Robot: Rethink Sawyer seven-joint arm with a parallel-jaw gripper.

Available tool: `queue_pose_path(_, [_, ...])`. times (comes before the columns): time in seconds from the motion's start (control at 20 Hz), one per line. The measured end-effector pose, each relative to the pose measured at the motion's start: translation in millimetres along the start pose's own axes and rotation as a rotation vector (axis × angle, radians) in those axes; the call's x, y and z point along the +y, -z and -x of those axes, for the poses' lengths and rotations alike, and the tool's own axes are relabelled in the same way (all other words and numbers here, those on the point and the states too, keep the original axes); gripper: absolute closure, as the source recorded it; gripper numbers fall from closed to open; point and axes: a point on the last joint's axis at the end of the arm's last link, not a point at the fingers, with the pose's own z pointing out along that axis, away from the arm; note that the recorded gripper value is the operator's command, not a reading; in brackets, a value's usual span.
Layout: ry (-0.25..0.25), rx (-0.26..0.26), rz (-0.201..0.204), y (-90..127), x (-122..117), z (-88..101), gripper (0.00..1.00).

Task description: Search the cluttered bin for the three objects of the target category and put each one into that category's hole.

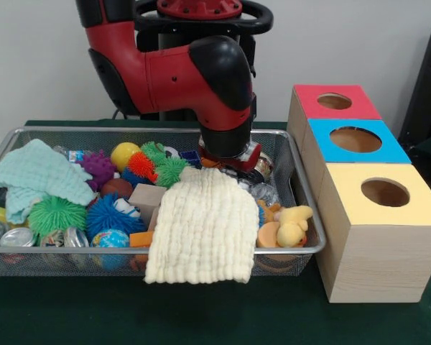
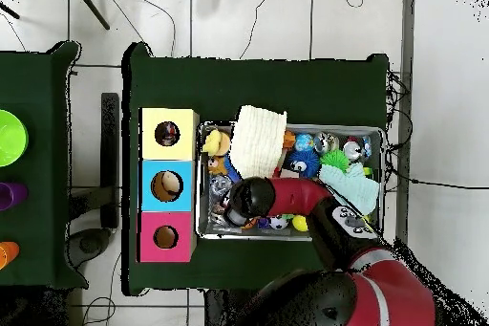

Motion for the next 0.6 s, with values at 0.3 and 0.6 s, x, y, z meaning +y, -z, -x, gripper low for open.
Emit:
queue_pose_path(0.3, [0.013,0.026,0.031,0.0,-4.2,3.7,1.00])
queue_pose_path(0.6, [0.035,0.043,0.055,0.0,-7.3,6.4,1.00])
